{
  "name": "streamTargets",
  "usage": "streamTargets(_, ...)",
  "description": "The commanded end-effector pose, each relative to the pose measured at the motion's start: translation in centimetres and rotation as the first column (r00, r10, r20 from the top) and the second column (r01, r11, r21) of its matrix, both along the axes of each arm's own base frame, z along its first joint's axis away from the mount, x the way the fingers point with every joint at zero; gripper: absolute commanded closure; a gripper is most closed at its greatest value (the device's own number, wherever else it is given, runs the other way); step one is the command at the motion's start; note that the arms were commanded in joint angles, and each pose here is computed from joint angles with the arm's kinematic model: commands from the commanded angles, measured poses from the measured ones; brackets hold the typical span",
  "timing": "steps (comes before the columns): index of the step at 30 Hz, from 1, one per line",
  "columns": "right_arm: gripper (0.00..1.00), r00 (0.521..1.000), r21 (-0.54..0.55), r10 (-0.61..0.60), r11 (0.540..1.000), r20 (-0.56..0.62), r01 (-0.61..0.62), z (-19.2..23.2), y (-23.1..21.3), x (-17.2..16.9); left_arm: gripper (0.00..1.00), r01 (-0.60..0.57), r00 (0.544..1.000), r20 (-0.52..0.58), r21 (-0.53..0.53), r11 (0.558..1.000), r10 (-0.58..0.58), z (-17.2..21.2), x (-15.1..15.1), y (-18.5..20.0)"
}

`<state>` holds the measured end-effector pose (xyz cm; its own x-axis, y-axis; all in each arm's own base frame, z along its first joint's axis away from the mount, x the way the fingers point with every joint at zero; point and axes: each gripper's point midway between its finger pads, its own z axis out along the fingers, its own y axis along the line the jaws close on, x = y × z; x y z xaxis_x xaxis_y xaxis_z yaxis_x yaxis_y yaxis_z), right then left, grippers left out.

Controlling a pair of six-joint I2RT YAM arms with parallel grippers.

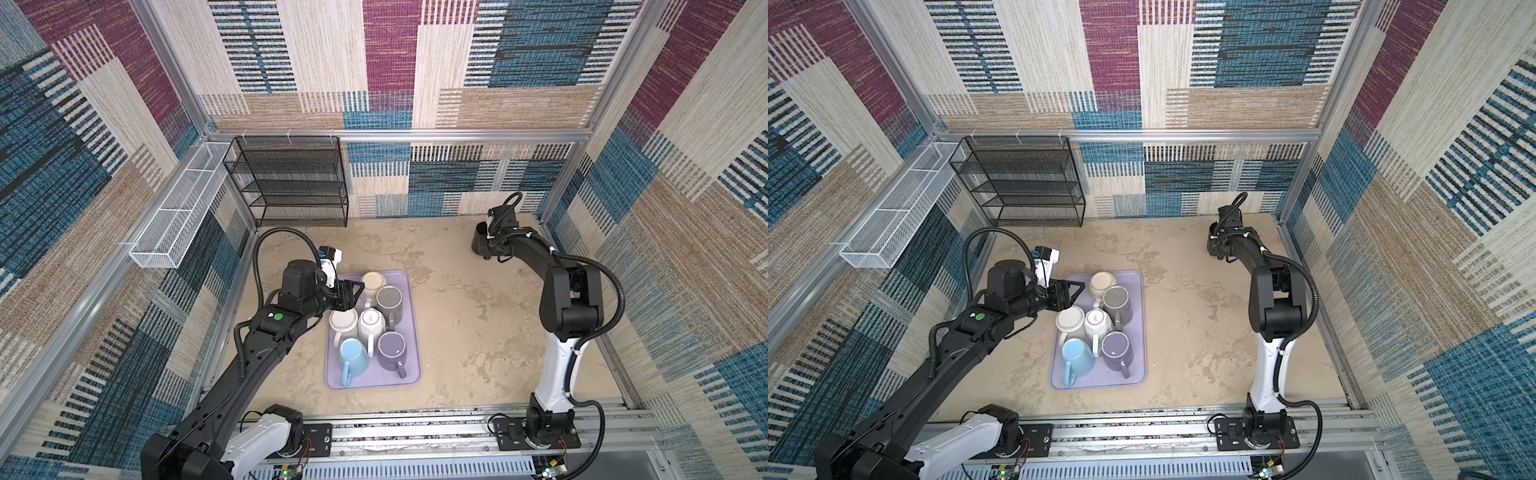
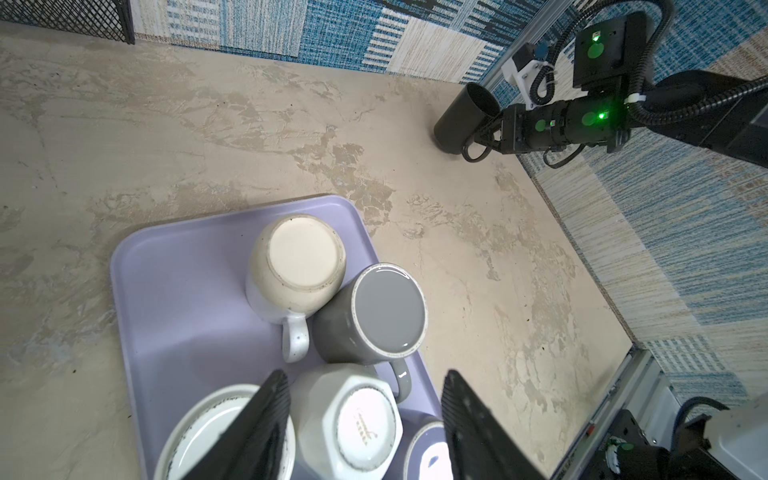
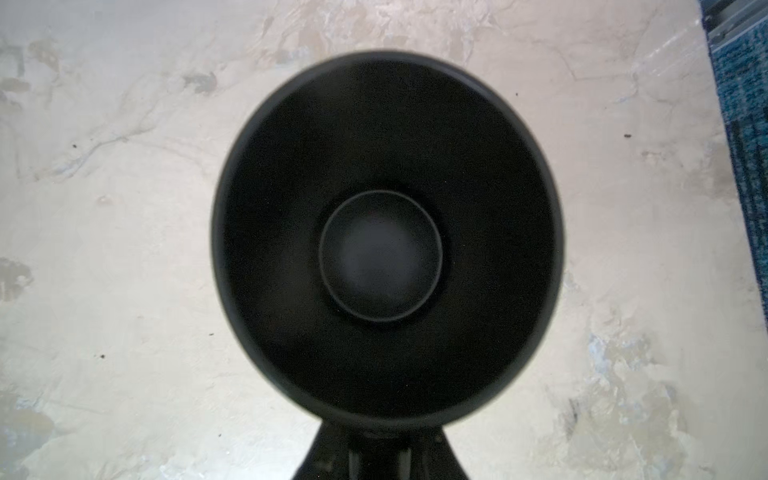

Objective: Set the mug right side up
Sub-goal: 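Lower the black mug upright onto the table with the right gripper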

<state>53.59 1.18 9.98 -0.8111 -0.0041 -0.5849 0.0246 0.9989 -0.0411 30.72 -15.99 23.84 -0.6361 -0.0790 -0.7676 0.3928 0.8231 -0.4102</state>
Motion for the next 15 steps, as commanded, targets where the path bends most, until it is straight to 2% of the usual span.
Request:
streamTargets(1,1.0,0.997,0.018,0.049,0.999,0.051,-0.05,0.9,0.0,1.4,0.4,-0.004,1.0,0.019,0.025,1.0,0.003,0.2,0.2,0.3)
streamTargets(15,1.0,0.999,-0.032,0.036,0.999,0.038,-0.035,-0.2,-3.5,0.8,0.38,0.007,1.0,0.014,0.026,1.0,-0.007,0.0,0.2,0.1)
